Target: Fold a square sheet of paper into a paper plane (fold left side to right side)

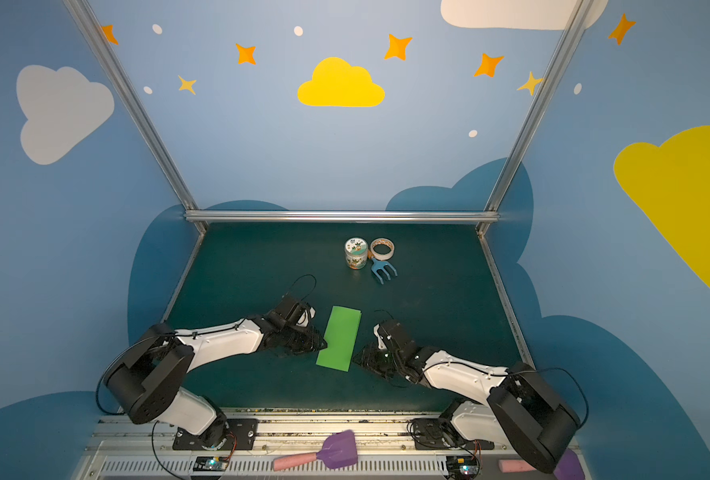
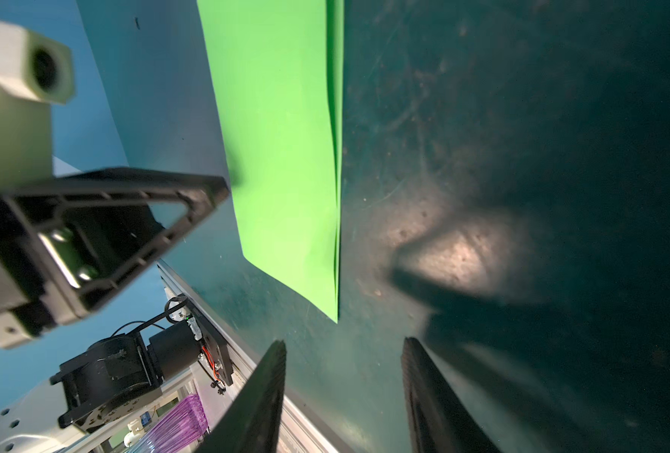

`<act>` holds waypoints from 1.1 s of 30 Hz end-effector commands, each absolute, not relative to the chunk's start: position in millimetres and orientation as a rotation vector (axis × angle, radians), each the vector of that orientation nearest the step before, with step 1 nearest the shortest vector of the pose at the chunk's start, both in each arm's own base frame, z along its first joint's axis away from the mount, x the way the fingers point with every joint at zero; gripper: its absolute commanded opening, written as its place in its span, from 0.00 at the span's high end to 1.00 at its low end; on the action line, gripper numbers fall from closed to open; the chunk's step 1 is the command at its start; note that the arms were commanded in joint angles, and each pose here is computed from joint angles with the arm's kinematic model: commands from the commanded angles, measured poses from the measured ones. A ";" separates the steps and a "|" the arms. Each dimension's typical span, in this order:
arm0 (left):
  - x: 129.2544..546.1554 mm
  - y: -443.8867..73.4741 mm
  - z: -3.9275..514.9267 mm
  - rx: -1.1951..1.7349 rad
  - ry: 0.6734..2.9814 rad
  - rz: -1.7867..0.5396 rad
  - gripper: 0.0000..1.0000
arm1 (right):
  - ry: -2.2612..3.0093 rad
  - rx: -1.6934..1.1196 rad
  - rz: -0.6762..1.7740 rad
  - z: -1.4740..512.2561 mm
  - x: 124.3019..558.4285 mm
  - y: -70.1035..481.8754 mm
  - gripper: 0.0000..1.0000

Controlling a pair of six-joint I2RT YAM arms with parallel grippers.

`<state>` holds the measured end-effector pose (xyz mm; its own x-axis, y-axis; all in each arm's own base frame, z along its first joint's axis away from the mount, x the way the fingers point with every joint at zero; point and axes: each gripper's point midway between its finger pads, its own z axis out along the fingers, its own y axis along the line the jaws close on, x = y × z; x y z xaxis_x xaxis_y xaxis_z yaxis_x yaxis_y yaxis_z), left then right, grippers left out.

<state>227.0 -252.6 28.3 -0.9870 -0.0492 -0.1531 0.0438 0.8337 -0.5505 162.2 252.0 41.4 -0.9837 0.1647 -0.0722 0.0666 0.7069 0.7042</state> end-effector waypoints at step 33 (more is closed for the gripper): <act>312.4 -283.9 73.4 0.109 2.762 -0.772 0.78 | 2.809 0.183 1.101 36.1 166.8 235.6 0.52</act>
